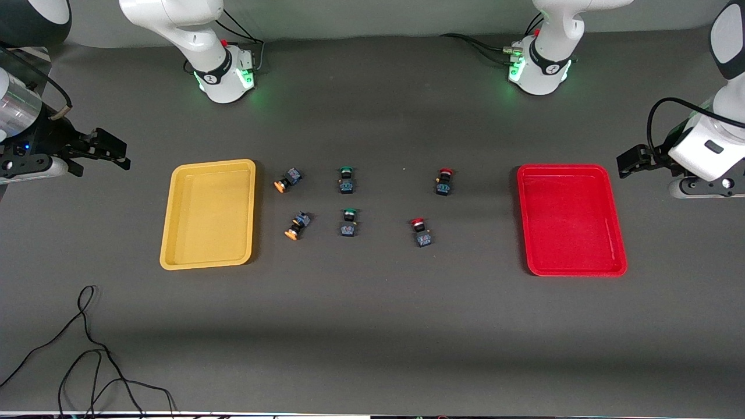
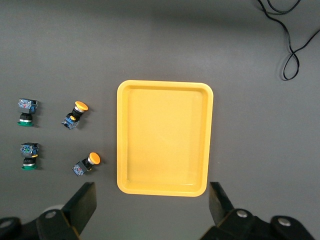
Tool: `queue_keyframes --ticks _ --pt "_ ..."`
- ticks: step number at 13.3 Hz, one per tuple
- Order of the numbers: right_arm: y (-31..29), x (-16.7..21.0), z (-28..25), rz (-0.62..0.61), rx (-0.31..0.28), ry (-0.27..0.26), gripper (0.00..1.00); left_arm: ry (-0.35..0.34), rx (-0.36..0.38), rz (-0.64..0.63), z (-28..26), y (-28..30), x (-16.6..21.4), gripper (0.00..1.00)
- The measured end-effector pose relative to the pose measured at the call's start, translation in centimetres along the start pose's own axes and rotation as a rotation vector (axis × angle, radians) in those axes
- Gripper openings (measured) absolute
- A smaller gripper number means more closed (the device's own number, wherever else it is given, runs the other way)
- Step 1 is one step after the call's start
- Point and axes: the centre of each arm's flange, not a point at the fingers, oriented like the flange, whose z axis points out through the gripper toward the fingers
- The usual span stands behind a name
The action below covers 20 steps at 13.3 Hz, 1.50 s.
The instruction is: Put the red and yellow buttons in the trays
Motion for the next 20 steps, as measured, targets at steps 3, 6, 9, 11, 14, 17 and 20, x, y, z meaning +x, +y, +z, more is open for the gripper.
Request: queue_keyframes --ticks 3,6,9,11,14,17,20 --pt "0.0 0.0 0.2 -0.001 0.000 -0.005 1.00 -0.008 0.001 -0.003 0.0 -0.1 -0.1 1.00" --pt "-1.1 -0.3 2.5 0.063 0.026 -0.059 1.00 -0.016 0.001 -0.004 0.0 -0.2 -0.3 1.00" --pt "-5.6 -1.2 8.9 0.191 0.033 -0.135 1.00 -0.018 0.002 0.002 0.0 0.2 -0.3 1.00" --pt "-10.8 -2.3 15.0 0.280 0.022 -0.118 1.00 -0.034 0.003 0.008 0.3 1.1 -0.4 1.00" --pt "-18.3 -5.7 24.6 0.393 0.002 -0.123 1.00 -0.070 -0.009 0.019 2.5 7.3 -0.9 1.00" --pt "-22.4 -7.3 32.5 0.498 -0.038 -0.148 1.00 -0.086 -0.021 0.011 8.0 17.5 -1.8 1.00" --pt "-22.0 -8.1 39.0 0.588 -0.030 -0.176 1.00 -0.096 -0.004 0.031 14.4 25.4 -3.8 1.00"
